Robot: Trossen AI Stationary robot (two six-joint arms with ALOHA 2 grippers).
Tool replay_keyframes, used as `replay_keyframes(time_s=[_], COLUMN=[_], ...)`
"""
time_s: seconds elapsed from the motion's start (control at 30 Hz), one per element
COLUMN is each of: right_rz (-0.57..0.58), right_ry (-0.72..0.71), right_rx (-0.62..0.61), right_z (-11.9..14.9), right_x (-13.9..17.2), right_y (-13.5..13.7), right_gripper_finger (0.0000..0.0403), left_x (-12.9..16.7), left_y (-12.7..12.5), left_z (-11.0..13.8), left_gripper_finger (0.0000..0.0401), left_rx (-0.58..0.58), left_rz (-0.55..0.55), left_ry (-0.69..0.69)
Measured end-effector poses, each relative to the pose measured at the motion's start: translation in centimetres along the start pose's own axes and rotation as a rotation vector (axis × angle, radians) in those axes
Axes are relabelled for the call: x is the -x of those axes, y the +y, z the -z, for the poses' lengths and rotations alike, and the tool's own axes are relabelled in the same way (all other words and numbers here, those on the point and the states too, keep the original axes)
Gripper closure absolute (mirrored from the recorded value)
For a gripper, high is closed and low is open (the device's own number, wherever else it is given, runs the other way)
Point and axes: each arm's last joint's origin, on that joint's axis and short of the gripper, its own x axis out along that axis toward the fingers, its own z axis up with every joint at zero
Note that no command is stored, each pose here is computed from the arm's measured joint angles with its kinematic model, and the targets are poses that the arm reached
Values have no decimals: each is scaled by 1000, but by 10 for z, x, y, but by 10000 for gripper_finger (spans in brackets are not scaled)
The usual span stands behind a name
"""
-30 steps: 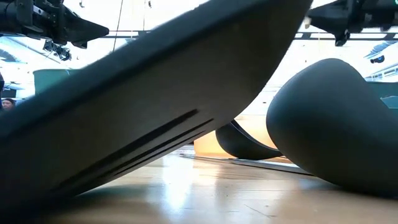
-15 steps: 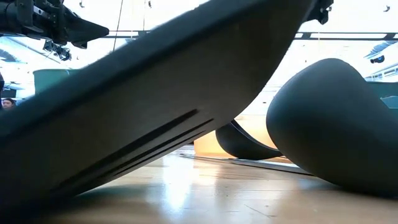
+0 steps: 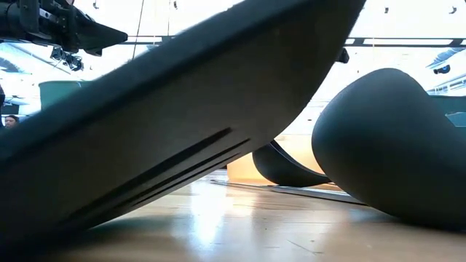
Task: Pick & Place Kitchen Items
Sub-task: Put the yellow table knife into the orange bin
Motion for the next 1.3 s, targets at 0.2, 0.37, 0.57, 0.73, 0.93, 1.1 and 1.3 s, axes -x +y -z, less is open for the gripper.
replay_keyframes(time_s=[0.2, 0.37, 0.57, 0.73, 0.93, 1.1, 1.3], right_rz=[-86, -97, -98, -82, -50, -47, -59], right_ry=[122, 176, 279, 344, 338, 330, 313], right_rx=[-105, -187, -248, -278, -269, -284, -273], right_z=[-4, -6, -5, -7, -12, -18, -21], right_x=[-20, -33, -54, -75, -90, -102, -122], right_y=[0, 2, 5, 4, -3, -11, -13], right_gripper_finger=[321, 321, 321, 321, 321, 321, 321], left_x=[0, 0, 0, 0, 0, 0, 0], left_y=[0, 0, 0, 0, 0, 0, 0], left_z=[0, 0, 0, 0, 0, 0, 0], left_gripper_finger=[385, 385, 385, 385, 385, 385, 385], left_rx=[-29, -29, -25, -24, -22, -22, -17], left_rz=[-1, -1, -1, 0, -1, 0, 0], left_ry=[-1, -3, -4, -4, -3, -4, -2])
